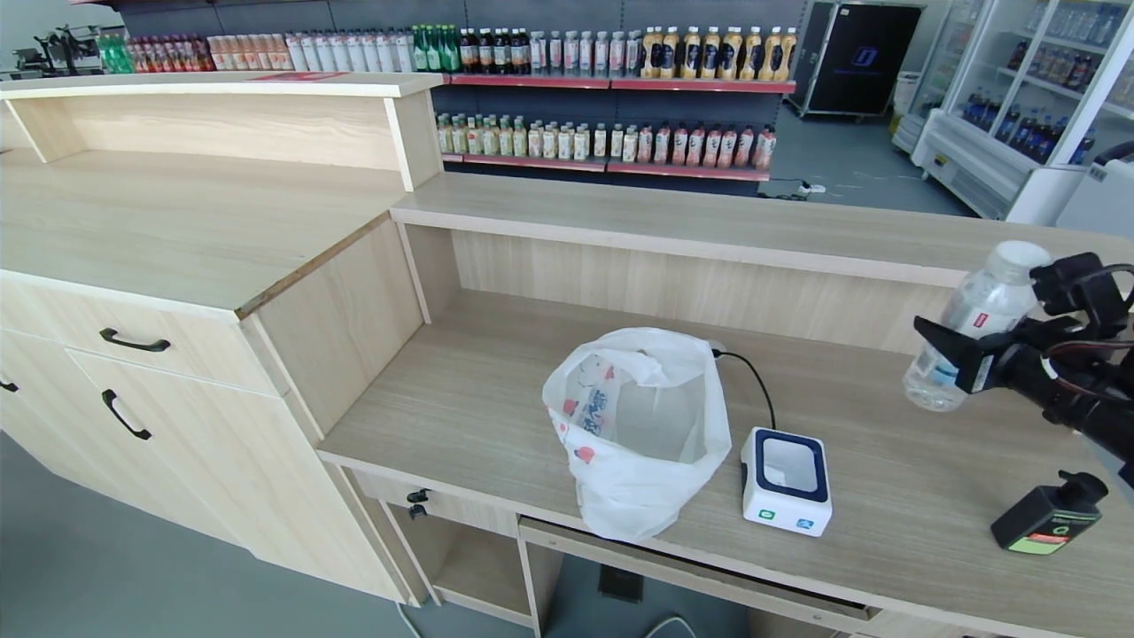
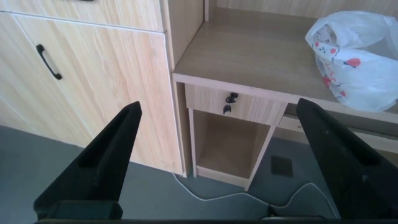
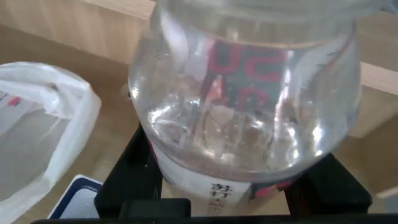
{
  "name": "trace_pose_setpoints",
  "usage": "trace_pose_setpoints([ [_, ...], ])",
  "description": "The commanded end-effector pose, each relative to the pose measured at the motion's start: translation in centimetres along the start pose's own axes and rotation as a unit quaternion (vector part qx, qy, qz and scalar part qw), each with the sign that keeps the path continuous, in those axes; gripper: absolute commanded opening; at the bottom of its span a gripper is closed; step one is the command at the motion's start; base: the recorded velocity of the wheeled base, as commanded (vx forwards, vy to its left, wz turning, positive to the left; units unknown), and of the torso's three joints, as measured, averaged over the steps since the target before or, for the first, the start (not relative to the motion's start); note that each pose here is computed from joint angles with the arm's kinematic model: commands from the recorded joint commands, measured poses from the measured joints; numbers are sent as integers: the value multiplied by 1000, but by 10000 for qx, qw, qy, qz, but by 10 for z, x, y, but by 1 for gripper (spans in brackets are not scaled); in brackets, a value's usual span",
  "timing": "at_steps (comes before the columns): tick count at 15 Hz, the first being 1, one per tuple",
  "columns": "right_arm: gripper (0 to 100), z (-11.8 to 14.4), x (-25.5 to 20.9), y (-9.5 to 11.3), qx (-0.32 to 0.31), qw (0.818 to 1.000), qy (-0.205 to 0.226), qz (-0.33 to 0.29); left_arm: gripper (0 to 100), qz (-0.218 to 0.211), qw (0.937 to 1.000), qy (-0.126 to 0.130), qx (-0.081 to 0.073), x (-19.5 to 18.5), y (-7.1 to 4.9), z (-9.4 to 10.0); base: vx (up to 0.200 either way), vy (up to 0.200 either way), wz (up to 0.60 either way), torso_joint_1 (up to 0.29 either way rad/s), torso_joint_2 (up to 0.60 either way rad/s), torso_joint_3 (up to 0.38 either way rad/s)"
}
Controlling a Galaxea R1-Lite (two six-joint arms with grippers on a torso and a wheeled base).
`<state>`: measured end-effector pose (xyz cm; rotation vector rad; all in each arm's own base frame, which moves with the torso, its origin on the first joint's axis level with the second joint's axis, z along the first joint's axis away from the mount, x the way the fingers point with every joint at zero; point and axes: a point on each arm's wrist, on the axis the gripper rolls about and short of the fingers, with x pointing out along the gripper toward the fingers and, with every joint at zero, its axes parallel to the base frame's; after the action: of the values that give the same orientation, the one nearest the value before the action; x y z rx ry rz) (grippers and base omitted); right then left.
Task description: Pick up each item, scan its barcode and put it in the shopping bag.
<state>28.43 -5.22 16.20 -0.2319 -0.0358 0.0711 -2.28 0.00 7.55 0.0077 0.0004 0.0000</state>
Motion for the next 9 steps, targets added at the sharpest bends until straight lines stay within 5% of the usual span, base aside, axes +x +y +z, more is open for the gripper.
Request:
trace_pose_setpoints([
  [1,0,19,-34,1,324,9900,128,-1366,100,0,10000,-2,0,0,0,0,0,0,0,0,0,0],
  [5,0,21,-48,5,236,9619,659,-2644,100,0,10000,-2,0,0,0,0,0,0,0,0,0,0],
  [9,0,27,-56,6,-70,9579,689,-2786,100,0,10000,-2,0,0,0,0,0,0,0,0,0,0],
])
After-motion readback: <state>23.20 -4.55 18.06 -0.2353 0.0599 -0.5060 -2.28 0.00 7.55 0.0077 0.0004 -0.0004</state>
